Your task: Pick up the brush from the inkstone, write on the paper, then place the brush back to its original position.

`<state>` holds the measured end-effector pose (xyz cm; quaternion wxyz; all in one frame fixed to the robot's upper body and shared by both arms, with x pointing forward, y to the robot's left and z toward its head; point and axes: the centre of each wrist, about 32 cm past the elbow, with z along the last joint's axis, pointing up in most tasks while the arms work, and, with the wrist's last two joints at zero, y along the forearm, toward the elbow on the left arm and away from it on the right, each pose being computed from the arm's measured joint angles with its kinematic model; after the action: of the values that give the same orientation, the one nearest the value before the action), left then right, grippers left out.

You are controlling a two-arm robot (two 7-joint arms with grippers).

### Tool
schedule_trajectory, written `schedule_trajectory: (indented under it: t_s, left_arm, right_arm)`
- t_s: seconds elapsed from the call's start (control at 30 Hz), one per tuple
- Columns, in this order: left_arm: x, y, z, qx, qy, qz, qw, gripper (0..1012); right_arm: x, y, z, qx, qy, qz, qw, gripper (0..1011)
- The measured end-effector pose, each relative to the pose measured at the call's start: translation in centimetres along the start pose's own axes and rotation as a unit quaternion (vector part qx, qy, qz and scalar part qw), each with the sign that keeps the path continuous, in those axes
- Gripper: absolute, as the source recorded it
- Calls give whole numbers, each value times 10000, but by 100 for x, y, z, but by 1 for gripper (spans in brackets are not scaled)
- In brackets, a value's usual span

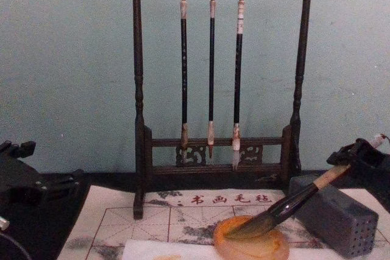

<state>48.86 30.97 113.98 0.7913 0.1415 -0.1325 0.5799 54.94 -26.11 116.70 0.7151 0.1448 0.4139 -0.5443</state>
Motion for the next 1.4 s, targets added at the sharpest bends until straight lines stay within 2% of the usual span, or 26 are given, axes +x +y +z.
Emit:
schedule_trajectory:
  t_s: [0.27, 0.37, 0.6, 0.87, 0.93, 1.03, 1.1, 1.27, 1.37, 1.4]
  left_arm:
    - [0, 0, 0, 0, 0, 0, 10000, 1001]
    - [0, 0, 0, 0, 0, 0, 10000, 1001]
    - [0, 0, 0, 0, 0, 0, 10000, 1001]
    - [0, 0, 0, 0, 0, 0, 10000, 1001]
    - [0, 0, 0, 0, 0, 0, 10000, 1001]
    - [0, 0, 0, 0, 0, 0, 10000, 1001]
    - [0, 0, 0, 0, 0, 0, 10000, 1001]
    - [0, 0, 0, 0, 0, 0, 10000, 1001]
    - [0, 0, 0, 0, 0, 0, 10000, 1001]
    - [0, 0, 0, 0, 0, 0, 10000, 1001]
  right_arm:
    - [1, 0, -1, 7, -7, 2, 10000, 198]
    - [-9, -7, 10, 88, -51, 76, 9999, 197]
    - [-70, -59, 65, 277, -189, 374, 9987, 197]
    - [-115, -157, 99, 414, -490, 776, 9949, 195]
    - [-124, -207, 101, 483, -737, 926, 9918, 195]
    - [-137, -245, 100, 519, -910, 1044, 9890, 197]
    - [-143, -284, 101, 557, -1108, 1163, 9854, 197]
    - [-162, -365, 91, 630, -1542, 1431, 9756, 197]
    - [-178, -421, 82, 668, -1874, 1668, 9657, 197]
    - [-180, -428, 80, 677, -1927, 1703, 9640, 197]
